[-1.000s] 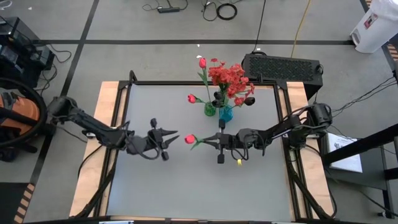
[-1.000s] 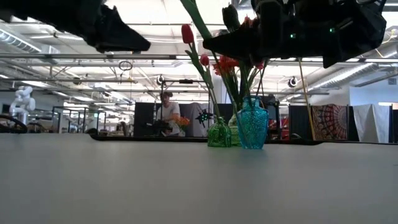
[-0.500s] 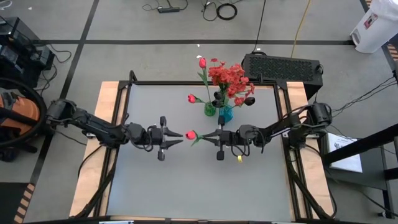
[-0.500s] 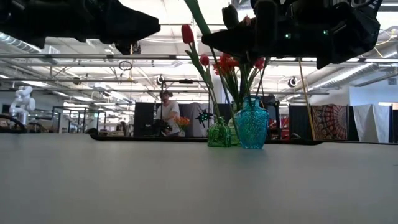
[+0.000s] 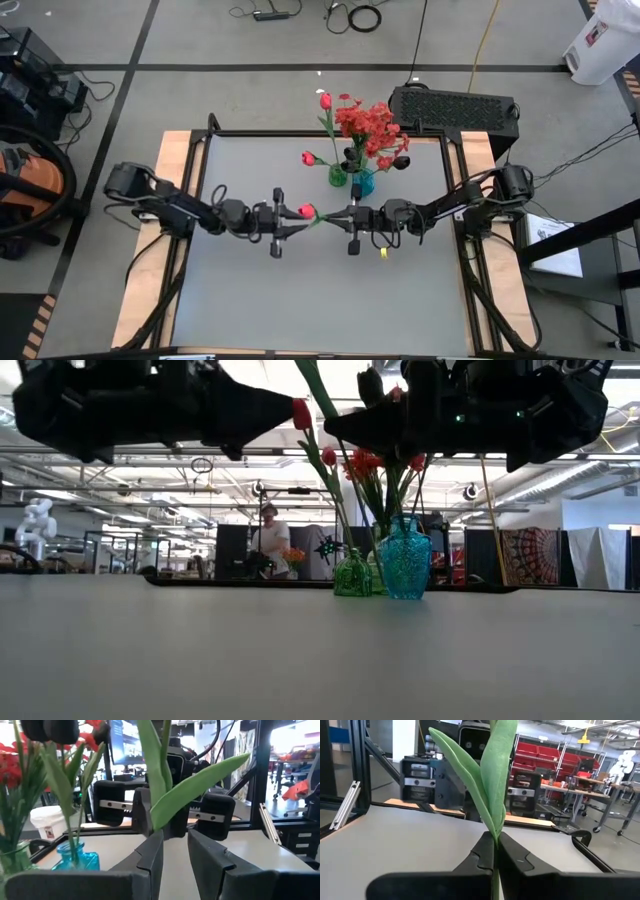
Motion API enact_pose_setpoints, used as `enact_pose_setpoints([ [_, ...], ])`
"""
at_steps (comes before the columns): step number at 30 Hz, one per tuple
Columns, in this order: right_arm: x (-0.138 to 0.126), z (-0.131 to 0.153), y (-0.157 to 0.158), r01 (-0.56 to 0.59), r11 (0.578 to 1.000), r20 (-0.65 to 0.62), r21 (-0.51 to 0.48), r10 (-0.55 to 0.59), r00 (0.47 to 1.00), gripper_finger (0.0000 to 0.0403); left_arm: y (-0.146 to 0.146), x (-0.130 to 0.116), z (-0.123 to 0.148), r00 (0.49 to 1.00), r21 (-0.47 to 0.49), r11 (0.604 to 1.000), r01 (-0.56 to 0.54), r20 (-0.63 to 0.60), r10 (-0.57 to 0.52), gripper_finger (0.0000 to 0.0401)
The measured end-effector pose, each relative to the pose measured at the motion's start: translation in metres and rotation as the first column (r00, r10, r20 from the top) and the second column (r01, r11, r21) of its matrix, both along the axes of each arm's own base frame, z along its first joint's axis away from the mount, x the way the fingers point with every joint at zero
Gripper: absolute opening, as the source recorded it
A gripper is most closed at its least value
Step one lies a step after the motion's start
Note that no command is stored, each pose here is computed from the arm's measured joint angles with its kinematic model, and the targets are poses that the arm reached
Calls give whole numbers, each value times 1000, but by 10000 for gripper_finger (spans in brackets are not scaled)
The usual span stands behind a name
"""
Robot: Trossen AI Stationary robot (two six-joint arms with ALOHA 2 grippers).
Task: Sort flowers into vase by color
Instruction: Put the pink flower into the bottom green vase
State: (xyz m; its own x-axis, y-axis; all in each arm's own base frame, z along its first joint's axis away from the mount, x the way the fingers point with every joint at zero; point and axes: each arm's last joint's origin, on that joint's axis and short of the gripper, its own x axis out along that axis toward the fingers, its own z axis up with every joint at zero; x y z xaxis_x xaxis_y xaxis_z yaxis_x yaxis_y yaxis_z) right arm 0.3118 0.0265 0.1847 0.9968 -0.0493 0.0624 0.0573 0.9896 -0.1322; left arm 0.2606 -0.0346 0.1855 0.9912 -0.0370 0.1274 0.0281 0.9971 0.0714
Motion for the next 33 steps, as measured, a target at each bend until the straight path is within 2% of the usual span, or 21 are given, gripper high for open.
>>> enact_pose_setpoints([
  [12,0,-1,0,-2,1000,-12,15,2,1000,0,-2,34,-1,1000,9,1000,-2,-3,2,97],
  [25,0,-1,0,-1,999,-11,50,2,1000,0,2,39,3,1000,2,1000,-16,11,16,97],
  [33,0,-2,1,-16,999,-14,41,16,1000,0,2,40,0,999,7,1000,-17,-29,17,97],
])
